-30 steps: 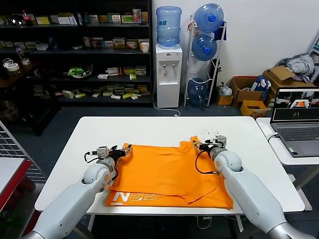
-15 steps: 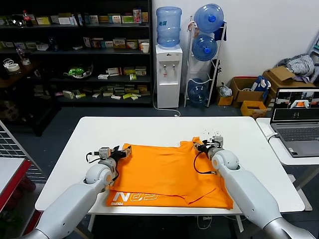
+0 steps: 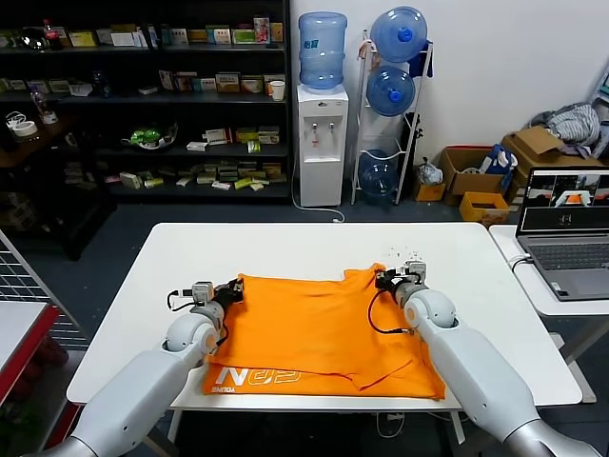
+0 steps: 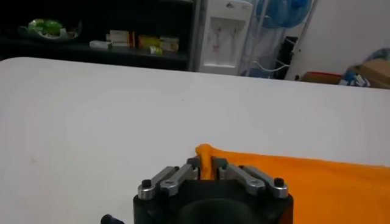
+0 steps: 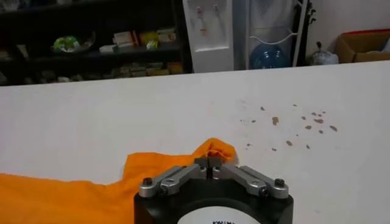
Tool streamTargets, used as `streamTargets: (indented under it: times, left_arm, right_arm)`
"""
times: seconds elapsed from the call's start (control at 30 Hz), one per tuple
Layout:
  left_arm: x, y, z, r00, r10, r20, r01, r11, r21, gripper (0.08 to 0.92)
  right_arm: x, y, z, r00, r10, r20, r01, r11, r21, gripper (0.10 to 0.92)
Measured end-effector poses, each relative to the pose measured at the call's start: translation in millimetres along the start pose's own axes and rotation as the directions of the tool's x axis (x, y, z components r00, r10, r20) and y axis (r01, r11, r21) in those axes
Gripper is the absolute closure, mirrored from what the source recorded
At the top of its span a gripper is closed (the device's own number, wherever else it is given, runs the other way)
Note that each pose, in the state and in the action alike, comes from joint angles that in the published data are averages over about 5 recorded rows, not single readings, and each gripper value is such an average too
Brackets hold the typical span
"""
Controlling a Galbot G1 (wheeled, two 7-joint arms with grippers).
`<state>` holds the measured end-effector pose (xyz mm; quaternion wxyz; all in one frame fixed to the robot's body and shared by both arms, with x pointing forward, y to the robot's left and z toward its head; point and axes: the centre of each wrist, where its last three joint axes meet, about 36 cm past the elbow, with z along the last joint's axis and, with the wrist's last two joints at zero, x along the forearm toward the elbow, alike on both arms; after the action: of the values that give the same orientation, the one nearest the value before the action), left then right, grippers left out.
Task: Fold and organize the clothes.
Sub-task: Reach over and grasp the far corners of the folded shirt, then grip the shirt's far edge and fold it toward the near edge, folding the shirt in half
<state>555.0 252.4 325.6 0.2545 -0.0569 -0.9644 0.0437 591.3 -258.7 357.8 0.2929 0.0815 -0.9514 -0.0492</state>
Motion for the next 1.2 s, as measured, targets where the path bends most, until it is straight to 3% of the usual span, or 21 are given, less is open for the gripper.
streamTargets:
  times: [0.17,0.57,1.2]
  left_arm:
    - [1,-2,0,0.9999,0.005,0.013,-0.005,1.000,0.009,0.901]
    - [20,-3,-4,0.9967,0.000,0.081,-0.004,0.999,0.050,0.902]
    - [115,-4,10,0.9923,0.038,0.118,-0.044,0.998,0.042,0.902]
  right_arm:
    - [4,-1,1,1.000,-0.007,0.028,0.008,1.000,-0.006,0.898]
    - [36,-12,9,0.997,-0.010,0.081,0.012,1.000,-0.018,0.898]
    - [142,-21,38,0.998,-0.016,0.062,0.016,1.000,-0.001,0.898]
